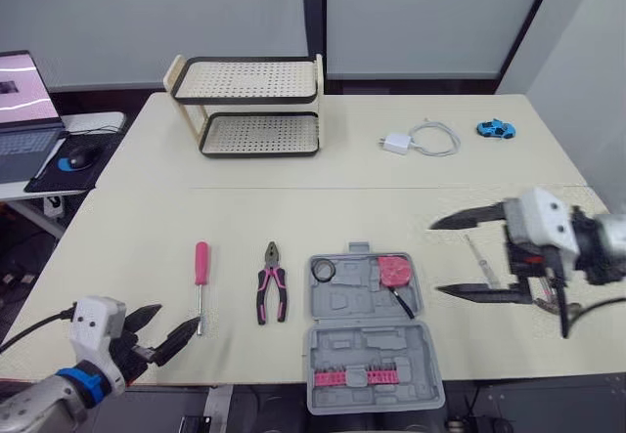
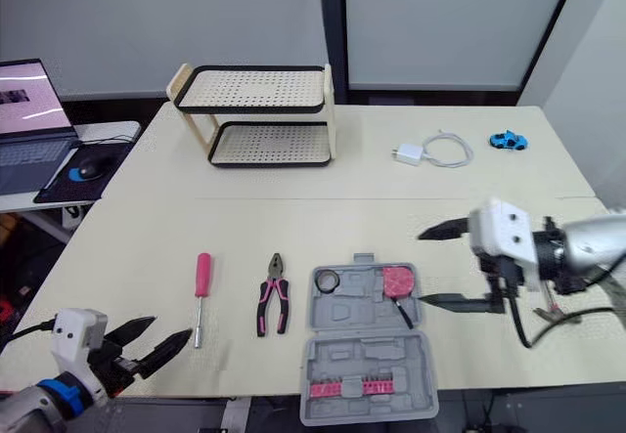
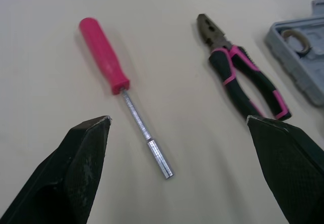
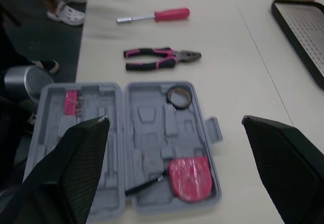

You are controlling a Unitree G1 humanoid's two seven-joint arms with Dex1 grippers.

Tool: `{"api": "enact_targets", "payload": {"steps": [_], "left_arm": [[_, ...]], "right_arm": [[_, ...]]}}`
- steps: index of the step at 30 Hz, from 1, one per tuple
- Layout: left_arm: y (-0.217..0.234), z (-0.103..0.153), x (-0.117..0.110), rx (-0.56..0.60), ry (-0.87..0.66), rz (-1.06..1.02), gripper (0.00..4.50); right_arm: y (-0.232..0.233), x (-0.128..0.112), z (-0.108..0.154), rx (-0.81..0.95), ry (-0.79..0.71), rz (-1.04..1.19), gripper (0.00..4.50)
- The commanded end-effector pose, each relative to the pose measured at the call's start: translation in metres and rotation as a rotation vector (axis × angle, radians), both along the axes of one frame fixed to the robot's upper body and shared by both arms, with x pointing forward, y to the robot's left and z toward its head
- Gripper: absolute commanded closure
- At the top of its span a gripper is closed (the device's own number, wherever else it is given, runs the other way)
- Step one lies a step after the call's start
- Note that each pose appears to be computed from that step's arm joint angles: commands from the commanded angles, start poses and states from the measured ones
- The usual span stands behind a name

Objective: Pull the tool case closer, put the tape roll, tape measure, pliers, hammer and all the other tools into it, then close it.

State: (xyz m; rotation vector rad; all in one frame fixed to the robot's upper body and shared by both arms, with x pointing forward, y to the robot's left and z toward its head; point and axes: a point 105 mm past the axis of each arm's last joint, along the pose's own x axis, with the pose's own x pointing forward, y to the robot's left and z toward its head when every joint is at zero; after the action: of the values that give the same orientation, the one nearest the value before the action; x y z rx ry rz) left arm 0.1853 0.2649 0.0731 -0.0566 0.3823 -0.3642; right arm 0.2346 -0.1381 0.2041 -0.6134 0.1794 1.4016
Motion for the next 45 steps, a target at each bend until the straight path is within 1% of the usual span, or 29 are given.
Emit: {"api": "enact_targets", "payload": {"steps": [1,5,10,13,17,20,26,29,32,38,45], "left_arm": [[-0.021,0.011,0.006,-0.016,-0.06,0.012,0.0],[-0.042,0.013,0.02,-0.022,-0.107,0.058,0.0],[-0.07,0.011,0.045,-0.07,-0.139,0.116,0.0],[-0.082,0.003,0.062,-0.064,-0.126,0.167,0.0],[-0.097,-0.01,0.076,-0.031,-0.086,0.197,0.0],[-0.103,-0.013,0.085,-0.028,-0.077,0.234,0.0],[-0.105,-0.013,0.088,-0.009,-0.086,0.258,0.0],[-0.107,-0.023,0.084,0.005,-0.037,0.262,0.0],[-0.117,-0.026,0.083,-0.001,-0.02,0.234,0.0],[-0.119,-0.034,0.087,0.012,0.022,0.255,0.0],[-0.125,-0.047,0.089,0.059,0.09,0.247,0.0]], "right_arm": [[0.011,0.009,0.002,0.018,0.014,0.022,0.02],[0.021,0.012,0.001,0.029,0.021,0.052,0.02],[0.024,0.013,-0.001,0.023,0.034,0.071,0.02],[0.024,0.013,-0.002,0.017,0.044,0.074,0.02],[0.023,0.012,-0.004,0.002,0.059,0.08,0.02],[0.023,0.011,-0.004,-0.008,0.064,0.082,0.02],[0.021,0.008,-0.006,-0.018,0.079,0.088,0.02],[0.02,0.008,-0.007,-0.027,0.082,0.084,0.02],[0.02,0.007,-0.007,-0.028,0.083,0.085,0.02],[0.018,0.007,-0.007,-0.035,0.088,0.084,0.02],[0.019,0.006,-0.008,-0.039,0.093,0.086,0.02]]}}
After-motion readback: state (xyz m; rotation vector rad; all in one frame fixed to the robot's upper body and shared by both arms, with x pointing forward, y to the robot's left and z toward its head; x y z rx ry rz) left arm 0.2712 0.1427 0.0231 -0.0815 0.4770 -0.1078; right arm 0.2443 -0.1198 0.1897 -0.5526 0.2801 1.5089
